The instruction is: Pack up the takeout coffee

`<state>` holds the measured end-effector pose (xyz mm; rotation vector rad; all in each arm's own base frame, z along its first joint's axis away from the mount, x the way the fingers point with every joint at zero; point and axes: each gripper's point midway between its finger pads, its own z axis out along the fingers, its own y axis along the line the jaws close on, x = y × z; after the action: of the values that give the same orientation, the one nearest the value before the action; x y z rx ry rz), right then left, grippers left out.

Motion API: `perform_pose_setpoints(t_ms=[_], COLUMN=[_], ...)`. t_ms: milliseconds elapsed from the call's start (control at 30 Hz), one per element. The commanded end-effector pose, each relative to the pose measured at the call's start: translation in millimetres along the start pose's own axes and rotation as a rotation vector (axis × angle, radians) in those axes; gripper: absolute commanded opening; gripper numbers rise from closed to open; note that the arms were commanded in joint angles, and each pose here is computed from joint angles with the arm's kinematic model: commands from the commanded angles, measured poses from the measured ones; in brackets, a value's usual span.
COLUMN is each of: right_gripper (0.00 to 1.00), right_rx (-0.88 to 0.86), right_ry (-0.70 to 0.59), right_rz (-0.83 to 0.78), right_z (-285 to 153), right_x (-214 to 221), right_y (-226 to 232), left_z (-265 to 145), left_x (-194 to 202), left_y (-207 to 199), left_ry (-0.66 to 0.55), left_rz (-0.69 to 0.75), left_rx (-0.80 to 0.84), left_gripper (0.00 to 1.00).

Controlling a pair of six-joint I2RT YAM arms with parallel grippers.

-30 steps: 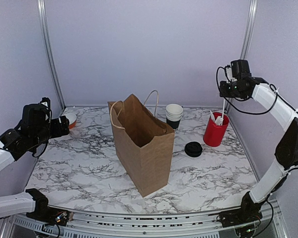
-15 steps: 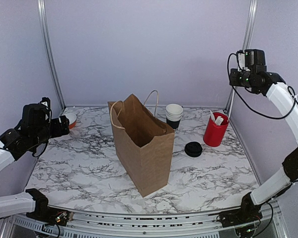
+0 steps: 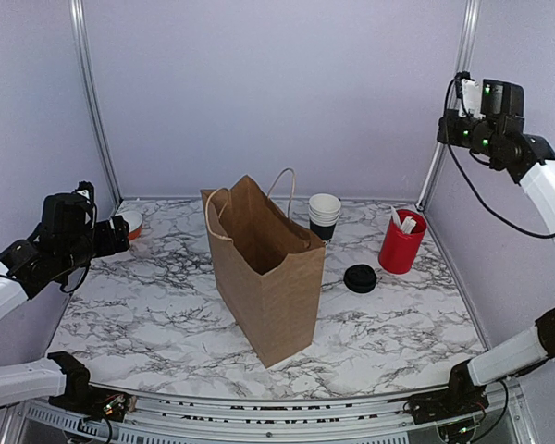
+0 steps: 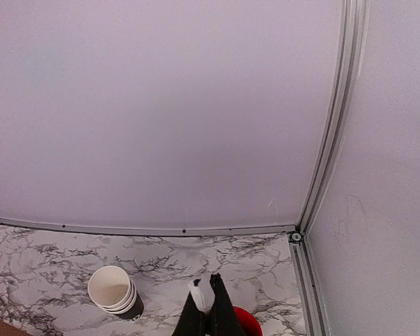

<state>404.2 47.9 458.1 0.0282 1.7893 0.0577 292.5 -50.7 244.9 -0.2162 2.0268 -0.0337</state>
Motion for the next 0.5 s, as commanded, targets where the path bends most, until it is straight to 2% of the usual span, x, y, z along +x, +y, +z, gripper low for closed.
perform_pose_setpoints(t_ms=[0,467], right_gripper=[0.0,0.0], right_rx=[-0.209,-0.589], right_ry=[-0.14,-0.246], right_rz=[0.075,0.078], right_z=[-38.0,-99.6], right_x=[-46.4,-73.4], right_y=[35.8,154.9], left_z=[2.3,2.4], left_x=[-2.4,-1.9], left_y=[-1.2,-0.9], left_ry=[-0.016,-0.014], left_rz=[-0.015,-0.017], left_rx=[0.008,0.01], left_gripper=[0.99,0.99])
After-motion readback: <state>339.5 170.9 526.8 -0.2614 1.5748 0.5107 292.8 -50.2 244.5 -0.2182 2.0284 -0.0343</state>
